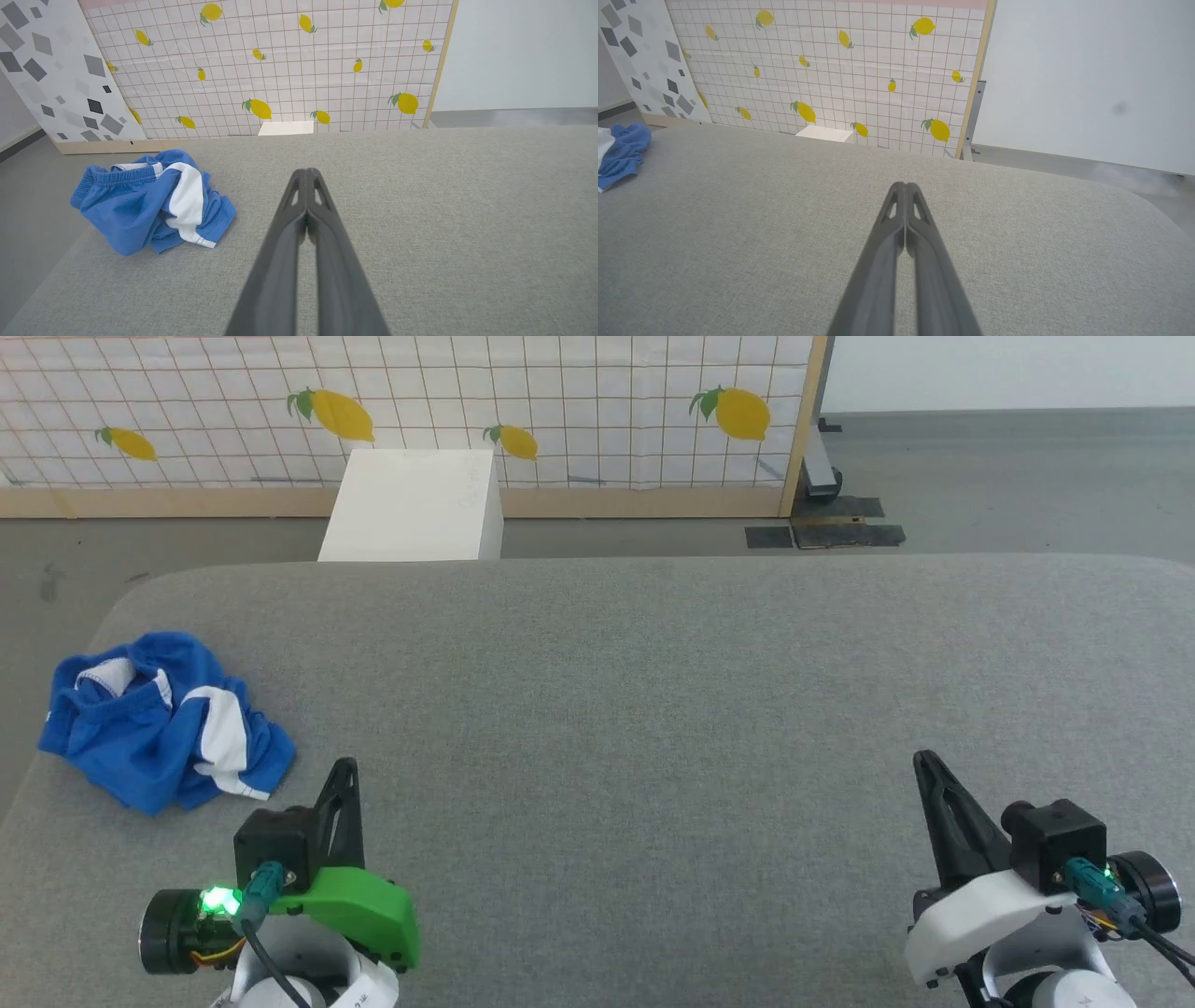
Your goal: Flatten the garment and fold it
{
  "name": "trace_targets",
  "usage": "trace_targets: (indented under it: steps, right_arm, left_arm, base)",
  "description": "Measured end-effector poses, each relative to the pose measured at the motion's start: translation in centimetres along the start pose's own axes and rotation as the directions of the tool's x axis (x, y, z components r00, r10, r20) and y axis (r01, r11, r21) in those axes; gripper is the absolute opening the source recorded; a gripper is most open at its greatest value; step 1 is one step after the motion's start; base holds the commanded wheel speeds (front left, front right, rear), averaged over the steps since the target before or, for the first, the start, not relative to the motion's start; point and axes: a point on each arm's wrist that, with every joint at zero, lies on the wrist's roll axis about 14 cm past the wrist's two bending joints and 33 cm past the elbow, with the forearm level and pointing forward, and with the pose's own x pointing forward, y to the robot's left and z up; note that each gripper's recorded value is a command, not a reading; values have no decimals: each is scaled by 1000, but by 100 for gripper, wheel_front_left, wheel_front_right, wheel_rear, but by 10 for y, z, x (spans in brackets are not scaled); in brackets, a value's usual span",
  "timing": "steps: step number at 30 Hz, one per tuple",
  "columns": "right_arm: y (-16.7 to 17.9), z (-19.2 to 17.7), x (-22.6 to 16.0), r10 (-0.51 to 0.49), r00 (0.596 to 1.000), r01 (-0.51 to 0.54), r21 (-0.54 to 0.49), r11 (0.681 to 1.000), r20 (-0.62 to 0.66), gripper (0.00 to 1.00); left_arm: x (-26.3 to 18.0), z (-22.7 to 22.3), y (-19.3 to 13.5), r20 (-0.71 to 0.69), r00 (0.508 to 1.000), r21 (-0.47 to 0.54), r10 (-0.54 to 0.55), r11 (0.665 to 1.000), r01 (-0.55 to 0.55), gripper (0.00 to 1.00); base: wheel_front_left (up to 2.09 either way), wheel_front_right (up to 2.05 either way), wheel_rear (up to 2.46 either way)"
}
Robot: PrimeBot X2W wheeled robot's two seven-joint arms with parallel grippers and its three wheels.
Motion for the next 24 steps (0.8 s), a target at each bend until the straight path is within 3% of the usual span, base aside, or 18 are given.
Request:
trace_targets:
  steps: [19,20,21,22,24]
  right_arm:
    - [0,0,0,0,1000,0,0,1000,0,0]
    - [0,0,0,0,1000,0,0,1000,0,100]
    - [0,0,0,-1,1000,1,0,1000,0,0]
    - [0,0,0,0,1000,0,0,1000,0,100]
    - [0,0,0,-1,1000,1,0,1000,0,100]
  left_arm:
    - [0,0,0,0,1000,0,-1,1000,1,0]
    - [0,0,-1,0,1000,0,-2,1000,2,100]
    - [0,0,-1,0,1000,0,-2,1000,2,0]
    - [0,0,-1,0,1000,0,-3,1000,3,100]
    - [0,0,-1,0,1000,0,-4,1000,4,100]
  base:
    - [0,0,0]
    - [0,0,0]
    - [0,0,0]
    - [0,0,0]
    - [0,0,0]
